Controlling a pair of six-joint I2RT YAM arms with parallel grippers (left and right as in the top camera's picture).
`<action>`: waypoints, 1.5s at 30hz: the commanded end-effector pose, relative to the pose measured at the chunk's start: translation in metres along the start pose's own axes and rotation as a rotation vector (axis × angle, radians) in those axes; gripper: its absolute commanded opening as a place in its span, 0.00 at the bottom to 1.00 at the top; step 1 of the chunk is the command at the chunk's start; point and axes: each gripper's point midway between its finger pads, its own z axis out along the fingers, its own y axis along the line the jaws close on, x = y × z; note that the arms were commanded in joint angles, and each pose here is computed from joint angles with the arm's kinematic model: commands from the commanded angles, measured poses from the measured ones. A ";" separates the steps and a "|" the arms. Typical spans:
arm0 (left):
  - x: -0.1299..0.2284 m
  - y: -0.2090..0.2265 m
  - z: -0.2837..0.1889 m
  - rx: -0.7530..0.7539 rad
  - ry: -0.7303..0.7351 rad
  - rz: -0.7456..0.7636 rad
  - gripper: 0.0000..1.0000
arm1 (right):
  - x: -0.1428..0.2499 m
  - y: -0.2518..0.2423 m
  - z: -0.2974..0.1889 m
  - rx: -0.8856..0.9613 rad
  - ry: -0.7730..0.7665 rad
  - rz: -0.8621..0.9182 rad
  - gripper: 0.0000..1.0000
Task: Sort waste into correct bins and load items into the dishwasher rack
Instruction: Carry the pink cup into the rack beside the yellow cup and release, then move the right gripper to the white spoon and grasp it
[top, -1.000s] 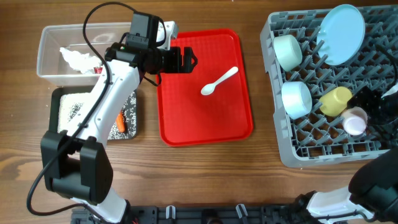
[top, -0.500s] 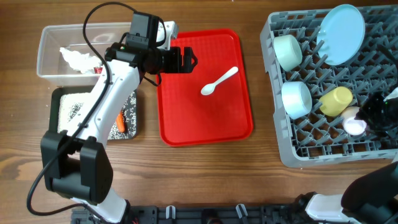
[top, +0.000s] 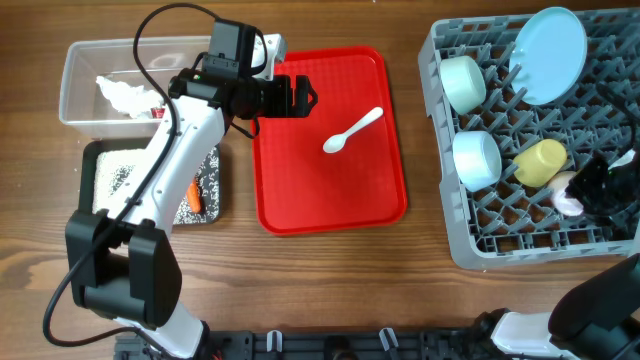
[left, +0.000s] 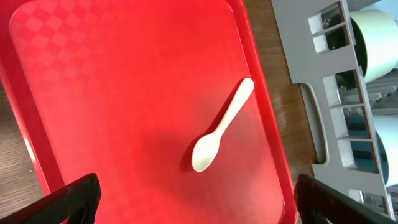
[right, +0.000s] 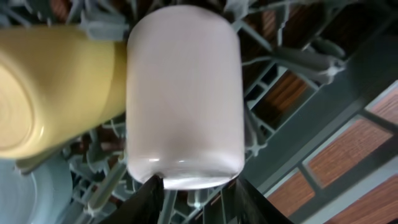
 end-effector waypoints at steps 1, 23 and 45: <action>-0.002 -0.003 -0.004 -0.001 -0.011 0.020 1.00 | -0.009 -0.006 -0.001 0.028 -0.044 0.040 0.41; -0.002 -0.003 -0.004 -0.001 -0.011 0.020 1.00 | -0.062 0.047 -0.075 -0.268 -0.280 0.052 1.00; 0.010 0.058 -0.016 -0.249 0.028 -0.053 1.00 | 0.131 0.344 -0.144 -0.701 -0.291 -0.690 1.00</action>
